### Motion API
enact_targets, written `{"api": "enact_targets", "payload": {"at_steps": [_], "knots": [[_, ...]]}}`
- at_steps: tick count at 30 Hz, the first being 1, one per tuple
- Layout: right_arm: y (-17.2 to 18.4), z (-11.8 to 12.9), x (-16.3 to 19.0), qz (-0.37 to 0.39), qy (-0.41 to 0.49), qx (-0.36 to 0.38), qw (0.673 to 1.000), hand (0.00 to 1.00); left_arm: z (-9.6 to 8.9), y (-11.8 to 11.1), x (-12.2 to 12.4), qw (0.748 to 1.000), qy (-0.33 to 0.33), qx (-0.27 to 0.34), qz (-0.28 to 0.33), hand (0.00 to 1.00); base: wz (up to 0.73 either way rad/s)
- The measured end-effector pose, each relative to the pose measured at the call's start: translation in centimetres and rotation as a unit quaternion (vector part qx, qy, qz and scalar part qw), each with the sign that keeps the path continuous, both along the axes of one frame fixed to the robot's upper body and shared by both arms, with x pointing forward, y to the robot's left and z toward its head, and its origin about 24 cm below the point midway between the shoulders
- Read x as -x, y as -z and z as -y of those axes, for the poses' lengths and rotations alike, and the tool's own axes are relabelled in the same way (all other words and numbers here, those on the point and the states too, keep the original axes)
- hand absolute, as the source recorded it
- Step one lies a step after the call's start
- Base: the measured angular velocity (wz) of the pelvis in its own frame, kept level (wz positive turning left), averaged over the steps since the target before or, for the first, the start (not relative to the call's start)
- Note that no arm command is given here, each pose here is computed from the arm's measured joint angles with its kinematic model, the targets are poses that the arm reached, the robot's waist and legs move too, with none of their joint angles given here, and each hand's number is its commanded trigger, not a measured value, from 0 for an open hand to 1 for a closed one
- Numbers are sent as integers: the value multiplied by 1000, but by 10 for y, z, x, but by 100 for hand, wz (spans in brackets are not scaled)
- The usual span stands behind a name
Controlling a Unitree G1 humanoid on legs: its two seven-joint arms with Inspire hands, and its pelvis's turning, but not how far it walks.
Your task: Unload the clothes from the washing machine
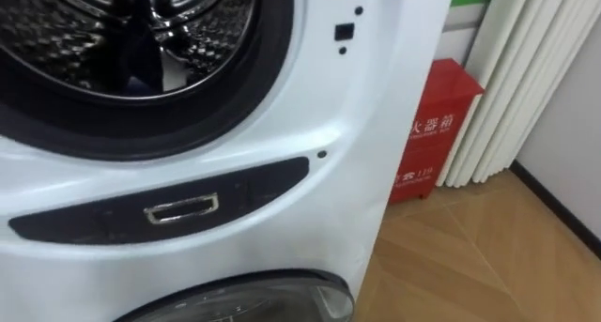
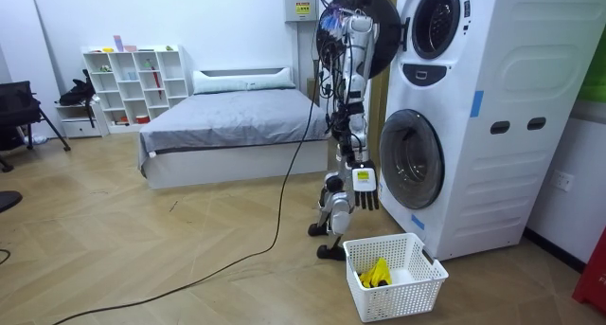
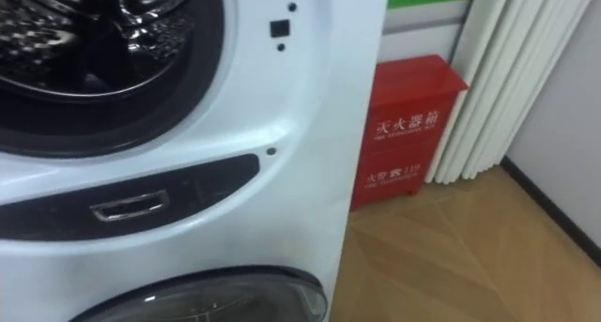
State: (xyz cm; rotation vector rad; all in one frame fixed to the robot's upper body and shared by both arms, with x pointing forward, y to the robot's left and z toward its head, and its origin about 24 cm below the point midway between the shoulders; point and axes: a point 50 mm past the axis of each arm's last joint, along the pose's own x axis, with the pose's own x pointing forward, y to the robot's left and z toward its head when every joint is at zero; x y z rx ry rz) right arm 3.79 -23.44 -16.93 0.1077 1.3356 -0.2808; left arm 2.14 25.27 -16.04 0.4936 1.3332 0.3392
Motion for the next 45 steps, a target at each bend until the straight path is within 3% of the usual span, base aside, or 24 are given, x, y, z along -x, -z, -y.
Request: {"api": "enact_targets", "payload": {"at_steps": [12,21,27,30,40,45], "knots": [[0,-3,-6,-5,-59,11,998,0,4,-1,-17,1000,0,4,25,0,7],[-1,0,-8,-9,-85,16,996,0,-1,0,12,1000,-11,2,-18,0,1],[-5,11,-16,3,-103,36,994,0,12,4,15,998,30,39,-43,0,12],[-6,14,-18,15,-92,45,995,0,12,4,0,998,36,41,-26,0,20],[-8,20,-17,38,-51,63,996,0,28,-14,-100,987,103,51,115,0,19],[-5,17,-2,15,-48,58,997,0,39,-10,-102,984,123,68,109,0,-3]]}}
